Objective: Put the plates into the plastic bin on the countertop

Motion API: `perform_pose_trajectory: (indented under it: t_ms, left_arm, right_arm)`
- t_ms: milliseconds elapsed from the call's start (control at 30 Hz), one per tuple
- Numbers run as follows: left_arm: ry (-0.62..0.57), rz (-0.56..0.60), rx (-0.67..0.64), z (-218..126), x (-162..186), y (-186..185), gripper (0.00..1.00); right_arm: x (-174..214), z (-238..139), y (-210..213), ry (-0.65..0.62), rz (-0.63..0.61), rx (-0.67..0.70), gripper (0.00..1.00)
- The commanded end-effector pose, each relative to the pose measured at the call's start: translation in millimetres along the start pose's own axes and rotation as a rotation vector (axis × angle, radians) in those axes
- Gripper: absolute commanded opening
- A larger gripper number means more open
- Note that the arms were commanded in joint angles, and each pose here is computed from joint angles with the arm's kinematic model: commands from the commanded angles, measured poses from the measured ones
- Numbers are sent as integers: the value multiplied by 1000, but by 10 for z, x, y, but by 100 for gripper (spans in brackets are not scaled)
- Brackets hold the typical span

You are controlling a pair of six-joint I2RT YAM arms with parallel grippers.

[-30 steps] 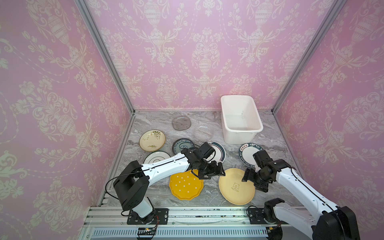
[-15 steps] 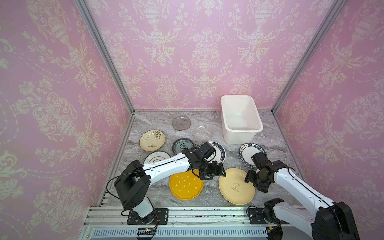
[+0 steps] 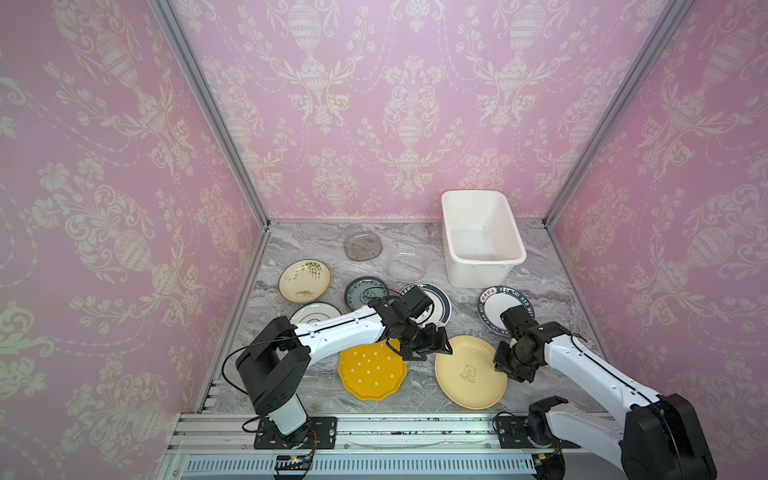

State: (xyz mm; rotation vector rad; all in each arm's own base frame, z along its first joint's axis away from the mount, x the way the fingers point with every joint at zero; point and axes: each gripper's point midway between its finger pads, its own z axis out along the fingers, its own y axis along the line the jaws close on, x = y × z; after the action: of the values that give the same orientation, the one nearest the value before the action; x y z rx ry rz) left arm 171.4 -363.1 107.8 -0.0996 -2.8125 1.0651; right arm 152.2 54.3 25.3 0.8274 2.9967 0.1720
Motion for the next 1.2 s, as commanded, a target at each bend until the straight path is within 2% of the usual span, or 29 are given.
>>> perform_pose_trajectory:
  t_ms: [0, 200, 333, 533, 733, 900, 967, 1167]
  left_arm:
    - [18, -2, 21, -7, 6, -93, 85]
    - [2, -1, 10, -56, -18, -94, 85]
    - [-40, 19, 24, -252, -45, -198, 86]
    - [-170, 12, 69, -808, -191, -299, 86]
    - [-305, 17, 71, -1284, -338, -169, 86]
    - [-338, 110, 137, -1367, -385, -237, 84]
    - [-325, 151, 179, -1347, -389, -313, 78]
    - [-383, 172, 216, -1420, -488, -417, 64]
  right_arm:
    - [12, -9, 25, 9, -31, -5, 25]
    - [44, -74, 60, 11, -33, -35, 11]
    - [49, -204, 81, 4, -38, -49, 0]
    - [15, -586, 152, -40, -75, -86, 0]
    - [32, -1101, 295, -85, -128, -180, 0]
    - [116, -1588, 666, -102, -182, -420, 0]
    - [154, -1740, 798, -90, -183, -501, 0]
    - [161, -1943, 947, -83, -192, -569, 0]
